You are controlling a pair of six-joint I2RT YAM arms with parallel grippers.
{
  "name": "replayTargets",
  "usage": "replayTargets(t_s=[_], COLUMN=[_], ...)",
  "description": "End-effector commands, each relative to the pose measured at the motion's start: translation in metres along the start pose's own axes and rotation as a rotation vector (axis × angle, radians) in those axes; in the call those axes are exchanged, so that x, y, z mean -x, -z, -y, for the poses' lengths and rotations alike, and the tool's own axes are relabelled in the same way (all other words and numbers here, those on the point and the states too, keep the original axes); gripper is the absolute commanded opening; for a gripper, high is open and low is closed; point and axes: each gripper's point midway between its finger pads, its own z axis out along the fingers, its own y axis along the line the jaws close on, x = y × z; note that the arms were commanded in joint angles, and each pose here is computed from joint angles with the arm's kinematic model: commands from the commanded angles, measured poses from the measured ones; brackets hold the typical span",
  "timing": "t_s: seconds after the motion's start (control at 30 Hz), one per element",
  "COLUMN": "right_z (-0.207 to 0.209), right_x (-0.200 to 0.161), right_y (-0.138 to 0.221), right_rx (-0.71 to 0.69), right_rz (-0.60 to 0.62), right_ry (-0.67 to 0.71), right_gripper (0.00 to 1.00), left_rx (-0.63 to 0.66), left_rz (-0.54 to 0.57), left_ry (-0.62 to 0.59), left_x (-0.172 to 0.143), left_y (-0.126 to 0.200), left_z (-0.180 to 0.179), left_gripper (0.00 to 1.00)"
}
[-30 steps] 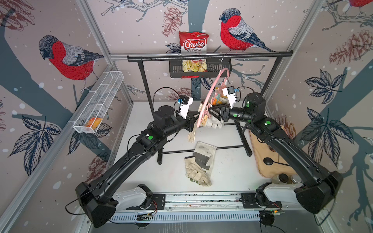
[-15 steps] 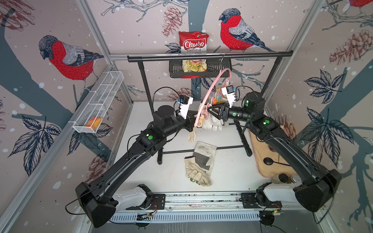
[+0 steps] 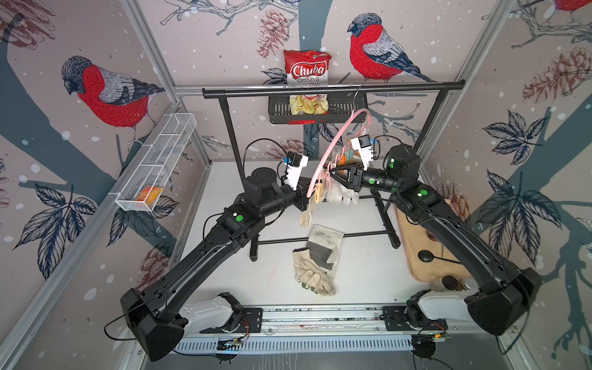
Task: Clip the gloves onto a hanger to dry
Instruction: Open the clamp at the hanger.
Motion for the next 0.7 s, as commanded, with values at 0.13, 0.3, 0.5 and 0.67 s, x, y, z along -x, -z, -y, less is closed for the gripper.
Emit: replayTargets(t_s=[0.13, 0.3, 0.5, 0.67], right_z=[-0.007, -0.005, -0.007, -0.009], right_x=[0.009, 0.01, 0.012, 0.011], right_y=[0.0, 0.0, 0.001, 0.002], right_rx=[0.019, 0.012, 0.013, 0.017], right_rz=[0.021, 0.018, 0.017, 0.011], right_ry=[0.041, 0.045, 0.05, 0.053], right_gripper=[0.3, 0.26, 0.25, 0.25], left_rx=[-0.172, -0.212, -0.224, -0.172], left_rz=[-0.068, -0.131, -0.198, -0.177], left_ry=[-0.006, -0.061, -0.097, -0.131], left_x=[-0.021, -0.039, -0.062, -0.066], left_y=[0.005, 0.013, 0.015, 0.014], left_z=[0.027, 0.034, 0.032, 0.02], left_gripper=[0.0, 0.0, 0.0, 0.0])
